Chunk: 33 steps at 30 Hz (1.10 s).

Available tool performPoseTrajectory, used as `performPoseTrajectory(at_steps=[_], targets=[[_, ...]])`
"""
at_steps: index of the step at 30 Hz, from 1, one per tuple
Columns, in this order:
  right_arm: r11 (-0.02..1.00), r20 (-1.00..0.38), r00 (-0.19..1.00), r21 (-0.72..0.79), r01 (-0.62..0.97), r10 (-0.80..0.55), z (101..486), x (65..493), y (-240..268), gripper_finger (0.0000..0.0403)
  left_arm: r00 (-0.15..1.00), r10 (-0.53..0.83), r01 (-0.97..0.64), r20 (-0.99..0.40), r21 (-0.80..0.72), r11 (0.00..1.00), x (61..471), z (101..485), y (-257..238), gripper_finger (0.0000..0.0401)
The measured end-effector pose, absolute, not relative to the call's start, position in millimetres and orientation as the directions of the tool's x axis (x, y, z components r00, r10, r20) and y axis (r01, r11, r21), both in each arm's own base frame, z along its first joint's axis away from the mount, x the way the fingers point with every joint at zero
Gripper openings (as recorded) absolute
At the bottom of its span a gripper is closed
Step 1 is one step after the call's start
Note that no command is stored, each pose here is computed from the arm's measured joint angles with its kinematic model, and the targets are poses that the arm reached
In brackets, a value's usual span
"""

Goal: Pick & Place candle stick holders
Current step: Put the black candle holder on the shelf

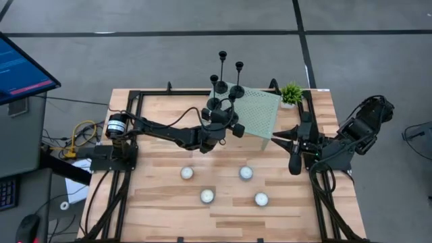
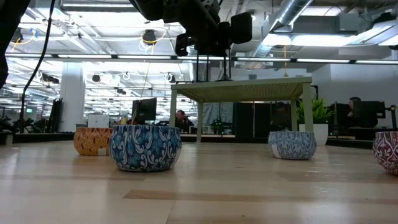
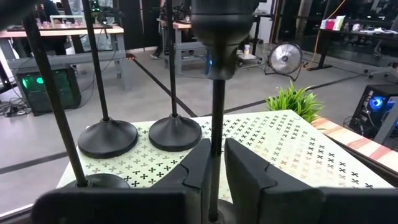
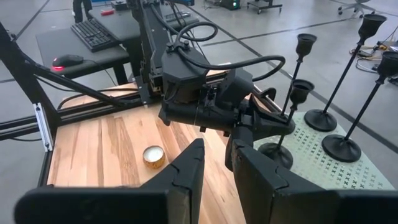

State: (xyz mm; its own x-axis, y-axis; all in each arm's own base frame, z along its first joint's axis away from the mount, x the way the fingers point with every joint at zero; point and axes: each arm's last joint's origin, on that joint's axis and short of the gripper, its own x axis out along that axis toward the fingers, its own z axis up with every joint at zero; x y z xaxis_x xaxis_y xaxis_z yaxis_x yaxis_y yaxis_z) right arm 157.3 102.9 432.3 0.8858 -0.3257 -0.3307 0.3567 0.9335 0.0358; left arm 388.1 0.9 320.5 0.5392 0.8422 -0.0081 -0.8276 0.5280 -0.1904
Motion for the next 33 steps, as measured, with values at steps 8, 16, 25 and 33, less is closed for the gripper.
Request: performPoseTrajectory(at_steps=[8, 16, 25, 33], targets=[[0.935, -0.331, 0.886, 0.028, 0.354, -0.326, 432, 157, 103, 0.0076, 0.565, 0.825, -0.821, -0.008, -0.109, 0.561, 387, 323, 9, 0.0078], [0.936, -0.331, 0.885, 0.014, 0.353, -0.329, 432, 158, 103, 0.0084, 0.587, 0.81, -0.807, 0.003, -0.082, 0.585, 383, 330, 8, 0.0114], [0.936, -0.331, 0.885, 0.014, 0.353, -0.329, 432, 158, 103, 0.0088, 0.579, 0.815, -0.815, 0.003, 0.021, 0.579, 383, 331, 12, 0.0152], [0.936, -0.331, 0.885, 0.016, 0.352, -0.327, 432, 158, 103, 0.0088, 0.558, 0.83, -0.83, 0.001, 0.022, 0.557, 383, 330, 22, 0.0148]])
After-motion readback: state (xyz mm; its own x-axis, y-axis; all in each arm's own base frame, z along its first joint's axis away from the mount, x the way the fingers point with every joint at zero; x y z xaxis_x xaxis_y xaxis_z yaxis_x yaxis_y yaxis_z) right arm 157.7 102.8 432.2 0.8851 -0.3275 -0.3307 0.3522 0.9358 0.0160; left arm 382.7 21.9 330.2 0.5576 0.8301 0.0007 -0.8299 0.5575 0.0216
